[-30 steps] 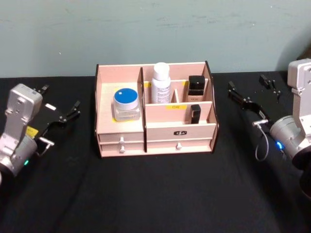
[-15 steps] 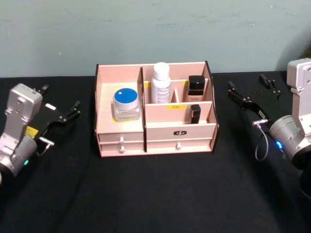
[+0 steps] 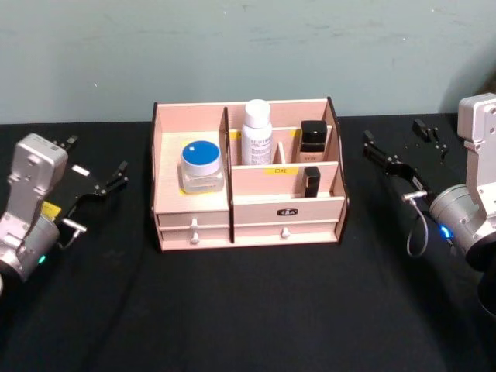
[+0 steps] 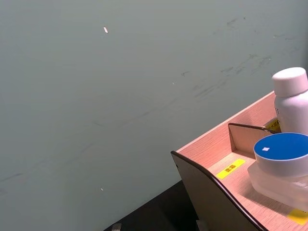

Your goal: Pick up the facial cleanser and watermelon frost from the table and place them into the tiered storage box.

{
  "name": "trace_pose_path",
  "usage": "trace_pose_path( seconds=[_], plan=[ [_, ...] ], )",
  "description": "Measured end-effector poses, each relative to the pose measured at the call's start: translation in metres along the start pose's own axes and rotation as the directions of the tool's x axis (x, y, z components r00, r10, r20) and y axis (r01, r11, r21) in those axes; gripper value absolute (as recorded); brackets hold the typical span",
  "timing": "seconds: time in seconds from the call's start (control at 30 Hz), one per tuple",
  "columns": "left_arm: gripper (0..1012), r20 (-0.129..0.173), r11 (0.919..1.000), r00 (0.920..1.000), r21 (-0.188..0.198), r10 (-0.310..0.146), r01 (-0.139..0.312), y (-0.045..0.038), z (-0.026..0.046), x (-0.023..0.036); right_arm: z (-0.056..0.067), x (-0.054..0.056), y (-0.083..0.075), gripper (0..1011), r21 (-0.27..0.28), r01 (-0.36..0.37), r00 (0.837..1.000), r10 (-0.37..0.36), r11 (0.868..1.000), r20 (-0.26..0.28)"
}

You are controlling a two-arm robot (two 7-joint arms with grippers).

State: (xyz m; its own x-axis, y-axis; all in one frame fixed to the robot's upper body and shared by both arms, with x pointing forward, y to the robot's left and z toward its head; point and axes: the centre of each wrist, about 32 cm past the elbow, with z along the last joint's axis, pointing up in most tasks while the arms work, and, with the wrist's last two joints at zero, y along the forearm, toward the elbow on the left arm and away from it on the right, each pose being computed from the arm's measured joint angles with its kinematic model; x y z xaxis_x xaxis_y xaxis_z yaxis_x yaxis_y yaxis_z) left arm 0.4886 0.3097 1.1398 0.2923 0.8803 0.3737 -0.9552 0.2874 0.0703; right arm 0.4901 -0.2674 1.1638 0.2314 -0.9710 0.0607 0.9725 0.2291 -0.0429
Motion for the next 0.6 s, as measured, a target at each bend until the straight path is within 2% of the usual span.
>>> trace_pose_path(
  seconds=[0.6],
  plan=[
    [1001, 0.000, 1.0000, 1.0000, 0.000, 0.000, 0.000, 0.0000, 0.0000, 0.0000, 0.0000, 0.0001, -0.0004, 1002, 0.000, -0.001, 1.000, 0.001, 1.000, 0.000]
  ],
)
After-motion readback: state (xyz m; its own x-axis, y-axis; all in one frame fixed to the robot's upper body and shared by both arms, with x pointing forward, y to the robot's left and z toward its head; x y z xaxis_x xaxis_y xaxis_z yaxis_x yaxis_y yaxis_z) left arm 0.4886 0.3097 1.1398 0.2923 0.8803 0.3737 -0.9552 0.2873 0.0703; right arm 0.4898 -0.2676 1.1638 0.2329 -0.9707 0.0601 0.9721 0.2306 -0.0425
